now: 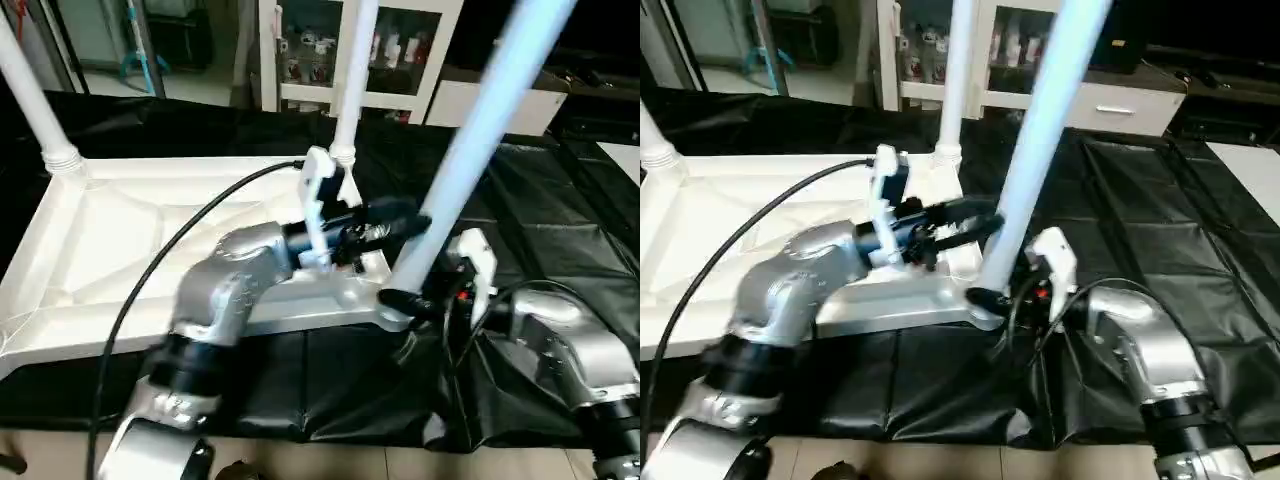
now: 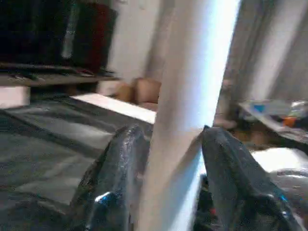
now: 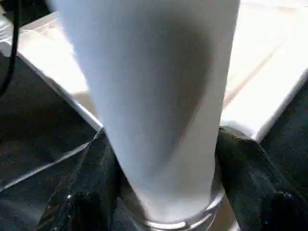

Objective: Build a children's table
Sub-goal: Insert table leg to table base

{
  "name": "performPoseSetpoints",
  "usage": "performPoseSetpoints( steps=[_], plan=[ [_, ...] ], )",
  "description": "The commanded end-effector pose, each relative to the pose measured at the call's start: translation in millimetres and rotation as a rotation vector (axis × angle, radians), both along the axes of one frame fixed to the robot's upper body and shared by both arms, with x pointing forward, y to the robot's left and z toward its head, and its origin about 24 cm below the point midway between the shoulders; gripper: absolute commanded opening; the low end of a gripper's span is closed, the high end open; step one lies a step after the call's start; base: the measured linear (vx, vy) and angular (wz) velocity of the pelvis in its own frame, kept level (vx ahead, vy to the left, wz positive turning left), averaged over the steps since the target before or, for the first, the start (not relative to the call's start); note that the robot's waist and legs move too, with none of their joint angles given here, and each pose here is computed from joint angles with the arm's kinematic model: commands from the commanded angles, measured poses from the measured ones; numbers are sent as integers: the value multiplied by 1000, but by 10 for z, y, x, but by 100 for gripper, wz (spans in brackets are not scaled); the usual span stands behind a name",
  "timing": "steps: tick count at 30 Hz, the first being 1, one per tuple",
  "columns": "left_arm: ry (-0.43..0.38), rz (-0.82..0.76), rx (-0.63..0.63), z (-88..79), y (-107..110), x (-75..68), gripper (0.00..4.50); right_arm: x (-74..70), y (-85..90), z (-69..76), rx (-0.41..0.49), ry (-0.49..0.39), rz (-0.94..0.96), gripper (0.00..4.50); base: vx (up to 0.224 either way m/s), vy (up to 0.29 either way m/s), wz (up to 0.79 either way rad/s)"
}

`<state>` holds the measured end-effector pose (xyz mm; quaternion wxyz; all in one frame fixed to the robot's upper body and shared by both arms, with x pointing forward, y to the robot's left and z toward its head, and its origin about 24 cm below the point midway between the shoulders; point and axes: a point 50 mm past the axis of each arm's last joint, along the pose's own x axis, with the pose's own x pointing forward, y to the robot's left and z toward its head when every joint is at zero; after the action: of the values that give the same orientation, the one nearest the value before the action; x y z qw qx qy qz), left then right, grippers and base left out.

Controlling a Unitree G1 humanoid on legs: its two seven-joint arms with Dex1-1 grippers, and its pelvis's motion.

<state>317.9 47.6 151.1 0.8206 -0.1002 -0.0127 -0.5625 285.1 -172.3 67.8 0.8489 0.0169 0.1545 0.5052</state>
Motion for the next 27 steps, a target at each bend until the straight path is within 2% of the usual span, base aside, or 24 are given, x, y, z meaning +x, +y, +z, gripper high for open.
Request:
performPoseSetpoints(
  steps=[1, 3, 7, 12, 15, 18, 25, 27],
  plan=[
    [-22, 41, 24, 11, 0, 43, 240, -20, 89, 42, 1, -22, 53, 256, 0, 0, 0],
    [-47, 0, 14, 25, 6, 1, 240, -7, 84, 50, 3, -20, 48, 222, 0, 0, 0],
    [-18, -110, -12, 22, -13, -112, 240, 6, 59, 53, 3, -17, 33, 201, 0, 0, 0],
    [13, -138, -47, 18, -38, -154, 240, -17, 57, 43, -3, -12, 43, 197, 0, 0, 0],
    [101, -229, -121, 37, 3, -232, 240, -21, 40, 62, -3, -21, 38, 196, 0, 0, 0],
    [115, -255, -125, 42, 52, -255, 240, -20, 17, 82, -9, -30, 38, 196, 0, 0, 0],
    [87, -165, -53, 58, 2, -167, 240, -62, 25, 66, -95, -44, 104, 196, 0, 0, 0],
    [73, -70, -7, 57, -45, -70, 240, -44, 53, 97, -111, -69, 110, 196, 0, 0, 0]
  ],
)
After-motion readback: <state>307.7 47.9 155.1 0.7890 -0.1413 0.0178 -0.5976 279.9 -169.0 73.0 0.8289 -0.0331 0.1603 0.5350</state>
